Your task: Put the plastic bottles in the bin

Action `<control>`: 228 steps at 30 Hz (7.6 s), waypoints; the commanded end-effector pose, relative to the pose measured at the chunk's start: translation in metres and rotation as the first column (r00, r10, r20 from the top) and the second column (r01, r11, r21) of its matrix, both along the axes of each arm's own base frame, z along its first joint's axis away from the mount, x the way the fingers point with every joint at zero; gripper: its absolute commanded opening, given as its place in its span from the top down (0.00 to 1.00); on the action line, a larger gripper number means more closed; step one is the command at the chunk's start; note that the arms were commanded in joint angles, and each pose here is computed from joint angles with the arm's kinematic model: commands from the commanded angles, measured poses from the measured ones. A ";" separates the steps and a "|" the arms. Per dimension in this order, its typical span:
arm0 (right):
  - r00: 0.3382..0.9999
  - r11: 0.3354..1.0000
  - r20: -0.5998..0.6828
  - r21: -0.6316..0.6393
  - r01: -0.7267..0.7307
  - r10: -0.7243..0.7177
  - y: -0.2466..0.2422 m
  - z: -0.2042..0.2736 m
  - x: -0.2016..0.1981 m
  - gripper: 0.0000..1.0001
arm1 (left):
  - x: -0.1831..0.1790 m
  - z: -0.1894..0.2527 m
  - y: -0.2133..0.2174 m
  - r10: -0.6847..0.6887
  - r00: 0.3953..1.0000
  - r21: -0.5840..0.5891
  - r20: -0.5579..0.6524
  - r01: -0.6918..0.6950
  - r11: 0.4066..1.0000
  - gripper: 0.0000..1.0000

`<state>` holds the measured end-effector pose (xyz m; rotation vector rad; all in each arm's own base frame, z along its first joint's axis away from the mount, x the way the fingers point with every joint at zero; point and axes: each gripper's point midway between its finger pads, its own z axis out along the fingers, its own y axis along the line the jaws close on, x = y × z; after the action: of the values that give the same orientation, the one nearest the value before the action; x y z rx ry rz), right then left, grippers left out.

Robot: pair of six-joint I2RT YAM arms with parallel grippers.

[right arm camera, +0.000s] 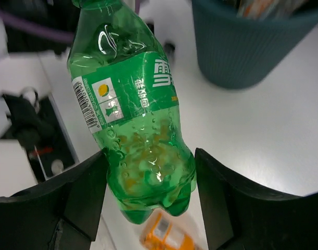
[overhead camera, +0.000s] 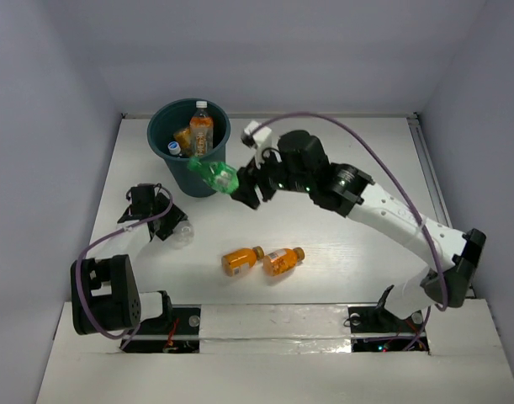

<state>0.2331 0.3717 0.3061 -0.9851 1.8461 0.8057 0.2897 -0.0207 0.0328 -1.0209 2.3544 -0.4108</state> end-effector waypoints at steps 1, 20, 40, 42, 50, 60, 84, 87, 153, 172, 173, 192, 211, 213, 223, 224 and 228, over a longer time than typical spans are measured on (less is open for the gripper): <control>0.994 0.975 0.099 0.223 0.014 -0.037 0.038 0.093 0.026 0.42 | 0.000 0.017 -0.001 -0.024 0.998 0.005 0.060 0.024 1.000 0.69; 0.934 0.850 -0.037 0.403 0.340 -0.357 0.132 0.085 0.180 0.21 | -0.008 0.164 -0.015 -0.137 0.947 0.094 0.291 0.114 0.989 0.73; 0.932 0.803 -0.004 0.507 0.315 -0.363 0.036 0.148 0.107 0.85 | 0.079 0.367 -0.031 -0.198 0.710 0.190 0.676 0.091 0.977 0.74; 0.937 0.795 -0.007 0.527 0.301 -0.349 0.019 0.155 0.089 0.84 | 0.094 0.380 -0.028 -0.195 0.673 0.208 0.713 0.062 0.976 0.73; 0.931 0.848 -0.088 0.388 0.360 -0.355 -0.020 0.069 0.055 0.80 | 0.155 0.343 -0.023 -0.235 0.694 0.288 0.681 0.041 0.957 0.71; 0.905 0.857 -0.182 0.296 0.423 -0.384 -0.056 0.002 0.025 0.72 | 0.165 0.331 -0.056 -0.354 0.667 0.430 0.656 0.056 0.901 0.31; 0.709 0.819 -0.462 -0.073 0.569 -0.533 -0.128 -0.120 -0.046 0.85 | -0.007 0.254 -0.188 -0.744 0.460 0.475 0.485 0.576 0.665 0.80; 0.610 0.807 -0.596 -0.114 0.579 -0.522 -0.126 -0.150 -0.066 0.38 | -0.036 0.215 -0.198 -0.770 0.467 0.408 0.434 0.661 0.630 0.85; 0.616 0.651 -0.282 -0.039 0.758 -0.735 -0.102 -0.040 0.049 0.61 | -0.127 0.018 -0.172 -0.800 0.571 0.045 -0.183 0.818 0.573 0.47; 0.966 0.815 -0.118 0.520 0.257 -0.229 0.083 0.164 0.159 0.56 | -0.111 0.100 -0.161 -0.629 0.777 0.085 0.023 0.625 0.776 0.63; 0.968 0.815 -0.126 0.522 0.252 -0.218 0.090 0.157 0.163 0.56 | -0.106 0.117 -0.159 -0.597 0.799 0.089 0.068 0.591 0.802 0.63; 0.936 0.829 -0.249 0.446 0.337 -0.247 0.104 0.080 0.204 0.17 | -0.073 0.307 -0.074 -0.314 0.874 0.276 0.371 0.219 0.936 0.62; 0.917 0.780 -0.162 0.485 0.395 -0.364 0.035 0.135 0.177 0.24 | 0.074 0.392 -0.038 -0.181 0.795 0.296 0.579 0.001 0.955 0.63; 0.916 0.770 -0.142 0.503 0.393 -0.375 0.020 0.150 0.164 0.36 | 0.088 0.377 -0.020 -0.146 0.812 0.297 0.565 -0.035 0.954 0.63; 0.920 0.795 -0.140 0.468 0.386 -0.365 -0.018 0.116 0.118 0.58 | 0.135 0.322 -0.018 -0.158 0.858 0.266 0.489 0.026 0.964 0.63; 0.919 0.802 -0.153 0.451 0.391 -0.362 -0.019 0.106 0.116 0.58 | 0.139 0.316 -0.021 -0.165 0.861 0.256 0.481 0.042 0.966 0.63; 0.923 0.812 -0.162 0.439 0.385 -0.350 -0.023 0.096 0.106 0.57 | 0.145 0.298 -0.032 -0.170 0.872 0.241 0.459 0.063 0.969 0.63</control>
<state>0.3468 0.3531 0.3798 -0.2637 1.7983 0.9524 0.4273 -0.0408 0.3151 -0.6231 2.0264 -0.3175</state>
